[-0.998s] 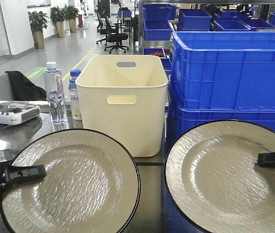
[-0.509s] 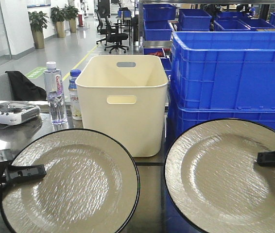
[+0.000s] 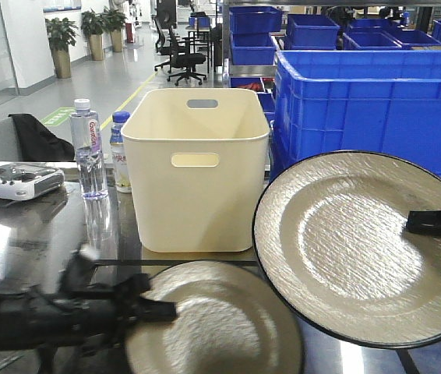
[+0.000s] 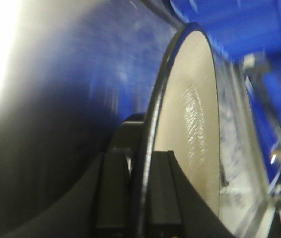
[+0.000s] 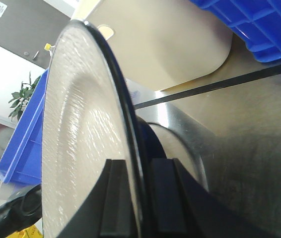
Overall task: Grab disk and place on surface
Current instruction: 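Lower the left gripper's plate onto the table in front of the bin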
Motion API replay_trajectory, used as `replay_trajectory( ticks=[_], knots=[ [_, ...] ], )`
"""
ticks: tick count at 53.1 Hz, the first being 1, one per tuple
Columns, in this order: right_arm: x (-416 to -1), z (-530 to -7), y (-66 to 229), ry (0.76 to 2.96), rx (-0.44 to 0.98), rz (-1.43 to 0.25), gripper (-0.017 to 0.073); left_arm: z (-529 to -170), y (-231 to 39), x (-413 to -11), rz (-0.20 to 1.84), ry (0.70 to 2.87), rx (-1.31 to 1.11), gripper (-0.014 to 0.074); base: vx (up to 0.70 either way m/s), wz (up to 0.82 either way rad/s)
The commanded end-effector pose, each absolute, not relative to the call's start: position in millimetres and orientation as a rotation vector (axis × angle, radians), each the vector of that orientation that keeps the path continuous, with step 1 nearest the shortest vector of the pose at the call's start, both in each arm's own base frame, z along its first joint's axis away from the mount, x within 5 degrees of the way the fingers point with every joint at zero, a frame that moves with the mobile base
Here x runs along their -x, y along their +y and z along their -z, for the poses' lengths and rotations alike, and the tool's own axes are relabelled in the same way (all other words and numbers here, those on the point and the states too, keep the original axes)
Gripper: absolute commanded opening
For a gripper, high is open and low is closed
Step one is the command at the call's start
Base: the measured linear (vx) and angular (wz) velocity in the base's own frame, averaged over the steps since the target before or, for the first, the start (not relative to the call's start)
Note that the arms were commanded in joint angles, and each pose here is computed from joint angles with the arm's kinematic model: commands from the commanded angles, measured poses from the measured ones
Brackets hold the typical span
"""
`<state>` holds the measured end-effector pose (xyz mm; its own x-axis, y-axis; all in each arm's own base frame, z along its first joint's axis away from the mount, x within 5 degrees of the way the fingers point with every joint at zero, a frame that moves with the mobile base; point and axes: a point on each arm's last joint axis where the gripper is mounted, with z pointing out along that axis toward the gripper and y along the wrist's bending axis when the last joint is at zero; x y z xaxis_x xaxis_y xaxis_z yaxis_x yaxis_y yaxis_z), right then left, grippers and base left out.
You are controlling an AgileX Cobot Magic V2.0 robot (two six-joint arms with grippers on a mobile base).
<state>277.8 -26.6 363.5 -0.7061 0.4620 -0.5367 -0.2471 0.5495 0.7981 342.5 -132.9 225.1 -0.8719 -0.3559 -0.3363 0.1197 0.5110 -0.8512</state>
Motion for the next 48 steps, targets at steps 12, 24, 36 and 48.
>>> replay_trajectory(
  ticks=[12, 24, 36, 48],
  knots=[
    [-271, -396, -22, 1.867, -0.147, -1.282, -0.0009, -270, -177, -363, 1.462, 2.059, -0.006, 0.0182, 0.0, 0.0],
    [-271, -396, -22, 1.866, -0.149, -1.28, -0.0009, -261, -174, -365, 1.326, 2.12, -0.048, 0.0479, 0.0, 0.0],
    [-271, -395, -22, 1.866, -0.13, -1.259, -0.0009, -266, -152, -374, 1.064, 2.086, -0.102, 0.0623, 0.0, 0.0],
    [-277, -387, -28, 1.918, -0.183, -1.137, -0.0009, -323, -107, -357, 0.859, 1.957, -0.221, 0.0522, 0.0, 0.0]
  ],
)
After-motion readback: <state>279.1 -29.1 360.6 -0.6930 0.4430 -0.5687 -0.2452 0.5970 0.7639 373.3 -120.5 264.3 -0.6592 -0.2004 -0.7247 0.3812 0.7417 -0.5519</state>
